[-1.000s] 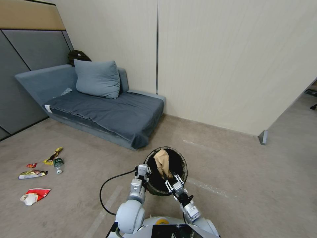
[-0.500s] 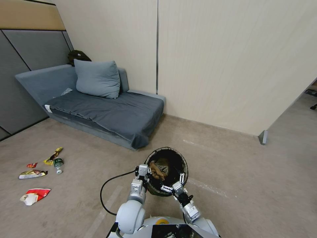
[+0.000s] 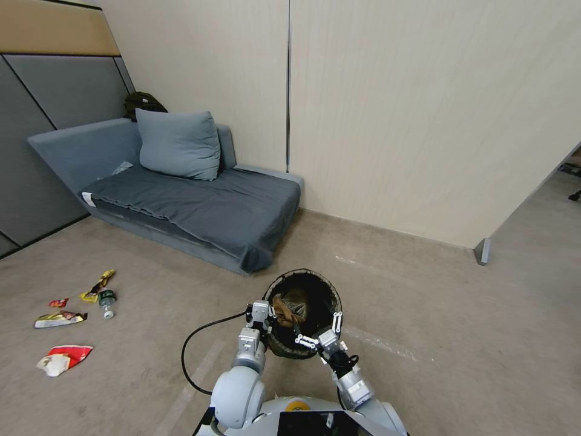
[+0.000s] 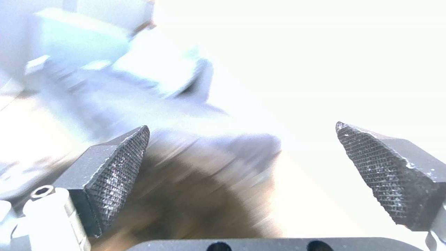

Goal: Pick up the trash bin, then pick up the garbage from the floor and place it into the trash bin.

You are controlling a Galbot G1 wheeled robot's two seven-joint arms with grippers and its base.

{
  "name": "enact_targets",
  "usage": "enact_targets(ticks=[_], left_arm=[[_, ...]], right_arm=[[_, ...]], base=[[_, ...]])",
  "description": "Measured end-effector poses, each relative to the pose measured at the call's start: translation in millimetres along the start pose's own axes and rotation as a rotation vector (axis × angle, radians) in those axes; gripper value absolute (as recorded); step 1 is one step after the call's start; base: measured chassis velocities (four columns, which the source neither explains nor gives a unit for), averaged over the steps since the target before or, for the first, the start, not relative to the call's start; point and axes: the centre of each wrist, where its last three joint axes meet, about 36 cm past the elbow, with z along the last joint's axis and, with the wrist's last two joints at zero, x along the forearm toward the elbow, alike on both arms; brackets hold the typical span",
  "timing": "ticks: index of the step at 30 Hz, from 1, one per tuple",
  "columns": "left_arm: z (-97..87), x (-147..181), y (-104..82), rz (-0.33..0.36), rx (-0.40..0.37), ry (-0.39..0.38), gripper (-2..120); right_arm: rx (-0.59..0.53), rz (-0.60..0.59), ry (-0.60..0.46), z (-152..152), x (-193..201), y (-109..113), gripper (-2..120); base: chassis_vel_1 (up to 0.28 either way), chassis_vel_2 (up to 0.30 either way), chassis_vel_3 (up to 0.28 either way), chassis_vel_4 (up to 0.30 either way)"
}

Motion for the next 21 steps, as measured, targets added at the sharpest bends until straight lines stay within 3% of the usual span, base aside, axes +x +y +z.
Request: enact_targets(ticks=[6,14,21], left_arm=[[-0.6,0,3.3,-0.021,0.002,-0.002,1],[-0.6,0,5.3,-0.036,0.013,-0.008,1],[-0.3,0,5.9,-0.044,0.025,-0.019,1]], right_arm=[[0.036,0.201,0.011,-16,-5,-23,100],[0.047,0.307,0.027,-12,2,-37,100],[0.032,0.352,0.076,9,17,-33,100]], base=[[0.0,0.0,0.0,0.0],[0.0,0.0,0.0,0.0],[0.0,0.0,0.0,0.0]])
